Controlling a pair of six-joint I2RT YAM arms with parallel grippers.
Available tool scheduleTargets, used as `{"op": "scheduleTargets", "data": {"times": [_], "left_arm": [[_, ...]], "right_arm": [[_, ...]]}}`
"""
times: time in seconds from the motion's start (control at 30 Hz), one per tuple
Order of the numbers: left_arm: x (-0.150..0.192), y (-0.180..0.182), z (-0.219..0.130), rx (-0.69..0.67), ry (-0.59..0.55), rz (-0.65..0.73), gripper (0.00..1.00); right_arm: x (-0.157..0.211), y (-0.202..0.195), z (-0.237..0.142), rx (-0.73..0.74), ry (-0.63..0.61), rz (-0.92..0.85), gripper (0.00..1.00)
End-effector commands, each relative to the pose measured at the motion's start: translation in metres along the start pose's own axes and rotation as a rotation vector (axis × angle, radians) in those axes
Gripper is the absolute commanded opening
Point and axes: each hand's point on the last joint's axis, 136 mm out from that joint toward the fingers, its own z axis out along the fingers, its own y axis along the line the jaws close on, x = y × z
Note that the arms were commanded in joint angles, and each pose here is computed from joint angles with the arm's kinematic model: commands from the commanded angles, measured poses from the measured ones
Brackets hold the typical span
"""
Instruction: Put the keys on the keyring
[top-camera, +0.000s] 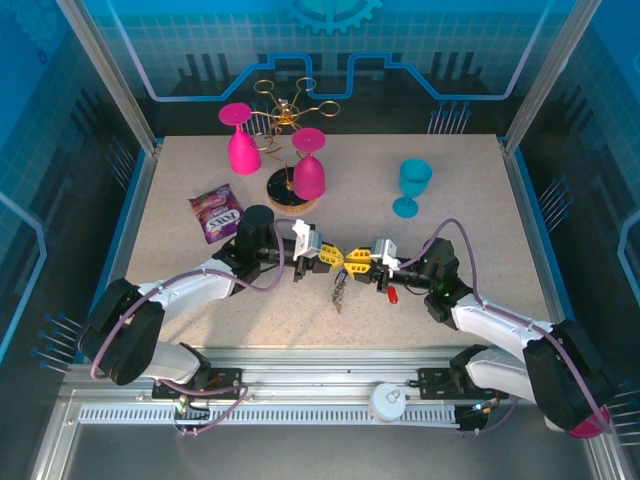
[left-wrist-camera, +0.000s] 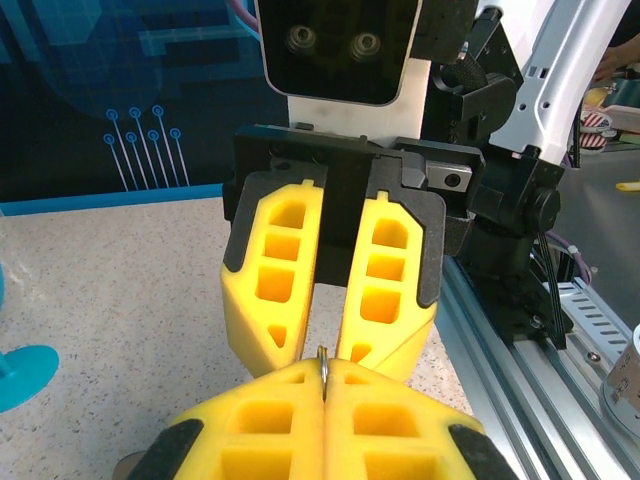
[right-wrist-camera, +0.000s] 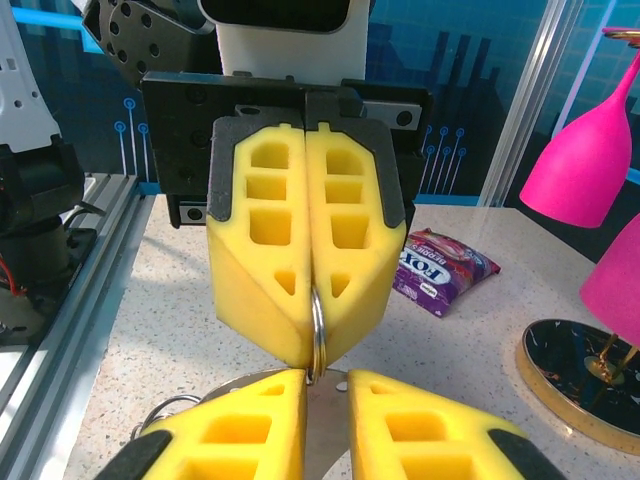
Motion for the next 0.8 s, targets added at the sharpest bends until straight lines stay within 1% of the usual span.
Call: {"op": "scheduleTargets", "data": {"times": [0.0,0.2,0.3,0.37,0.4,0.6,0.63,0.67,0.73,0.77], "left_arm": [[-0.005,-0.005,0.000,0.046,-0.022,0.043,0.00],[-0.005,-0.006,0.000,0.052,-0.017,0.041,0.00],[-0.002,-0.006,0.001,0.053,-0.006,0.033,0.00],[0.000,-0.006,0.000,0.050,0.001,0.029,0.00],[0.000,-0.005,0.000,0.046,0.006,0.027,0.00],[0.007,-0.001,-0.002,0.013,0.052,0.014,0.00],[0.008,0.000,-0.002,0.005,0.062,0.012,0.08],[0.009,0.001,-0.002,-0.005,0.070,0.010,0.11],[0.012,0.004,-0.003,-0.025,0.089,0.011,0.12],[0.013,0.005,-0.003,-0.032,0.097,0.014,0.11]], "right_arm": [[-0.022,0.001,0.005,-0.027,-0.060,-0.054,0.19],[-0.024,0.002,0.007,-0.041,-0.074,-0.055,0.14],[-0.026,0.003,0.008,-0.052,-0.084,-0.056,0.08],[-0.025,0.003,0.008,-0.051,-0.083,-0.056,0.01],[-0.025,0.002,0.008,-0.046,-0.080,-0.057,0.00],[-0.015,0.001,0.006,-0.028,-0.023,-0.063,0.00],[-0.014,0.002,0.006,-0.032,-0.015,-0.065,0.00],[-0.012,0.002,0.006,-0.032,-0.006,-0.064,0.00],[-0.010,0.003,0.005,-0.037,0.011,-0.070,0.00],[-0.010,0.004,0.005,-0.040,0.018,-0.069,0.00]]}}
